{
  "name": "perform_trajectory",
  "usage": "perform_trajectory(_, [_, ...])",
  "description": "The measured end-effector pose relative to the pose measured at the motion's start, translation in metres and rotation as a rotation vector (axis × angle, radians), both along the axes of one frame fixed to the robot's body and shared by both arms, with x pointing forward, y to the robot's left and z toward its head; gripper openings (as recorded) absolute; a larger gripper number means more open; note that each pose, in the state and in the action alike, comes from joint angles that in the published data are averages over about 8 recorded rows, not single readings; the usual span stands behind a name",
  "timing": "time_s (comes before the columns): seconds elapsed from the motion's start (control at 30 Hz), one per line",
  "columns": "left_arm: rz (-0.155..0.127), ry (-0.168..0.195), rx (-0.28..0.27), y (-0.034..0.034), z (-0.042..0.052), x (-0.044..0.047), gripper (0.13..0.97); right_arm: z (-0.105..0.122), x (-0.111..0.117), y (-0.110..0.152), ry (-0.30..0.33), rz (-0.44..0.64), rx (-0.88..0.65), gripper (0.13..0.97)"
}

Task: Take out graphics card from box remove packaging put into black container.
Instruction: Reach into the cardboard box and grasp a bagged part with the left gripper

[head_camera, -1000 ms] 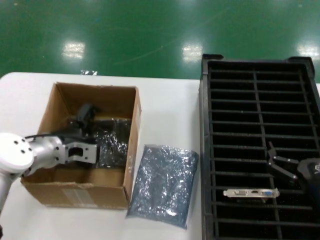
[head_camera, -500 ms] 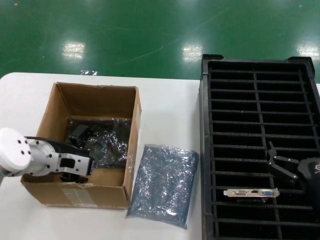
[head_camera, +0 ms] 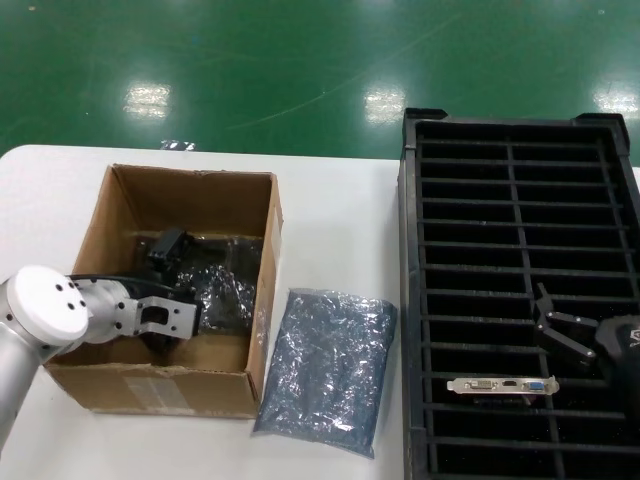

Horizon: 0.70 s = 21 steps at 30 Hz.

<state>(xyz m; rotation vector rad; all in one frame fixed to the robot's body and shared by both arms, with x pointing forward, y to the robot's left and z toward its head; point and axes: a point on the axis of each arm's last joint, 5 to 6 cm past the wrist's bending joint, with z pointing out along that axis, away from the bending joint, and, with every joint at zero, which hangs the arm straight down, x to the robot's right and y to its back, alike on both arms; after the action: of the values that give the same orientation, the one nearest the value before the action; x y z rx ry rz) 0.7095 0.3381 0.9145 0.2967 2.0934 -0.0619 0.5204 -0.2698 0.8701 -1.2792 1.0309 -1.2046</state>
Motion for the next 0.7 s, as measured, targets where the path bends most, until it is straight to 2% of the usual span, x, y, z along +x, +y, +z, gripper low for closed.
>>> perform_trajectory(0.17, [0.009, -0.043, -0.004, -0.0016, -0.0008, 0.0026, 0.961, 0.0, 0.0, 0.0, 0.0, 0.0, 0.0, 0.966])
perform_trajectory(0.33, [0.013, -0.071, -0.003, -0.001, -0.0003, 0.0026, 0.94, 0.0, 0.0, 0.0, 0.0, 0.0, 0.0, 0.966])
perform_trajectory(0.43, [0.011, -0.081, -0.001, -0.0005, 0.0013, 0.0008, 0.931, 0.0, 0.0, 0.0, 0.0, 0.0, 0.0, 0.966])
perform_trajectory(0.7, [-0.006, -0.108, 0.003, 0.0, 0.0102, -0.0078, 0.83, 0.0, 0.0, 0.0, 0.0, 0.0, 0.0, 0.966])
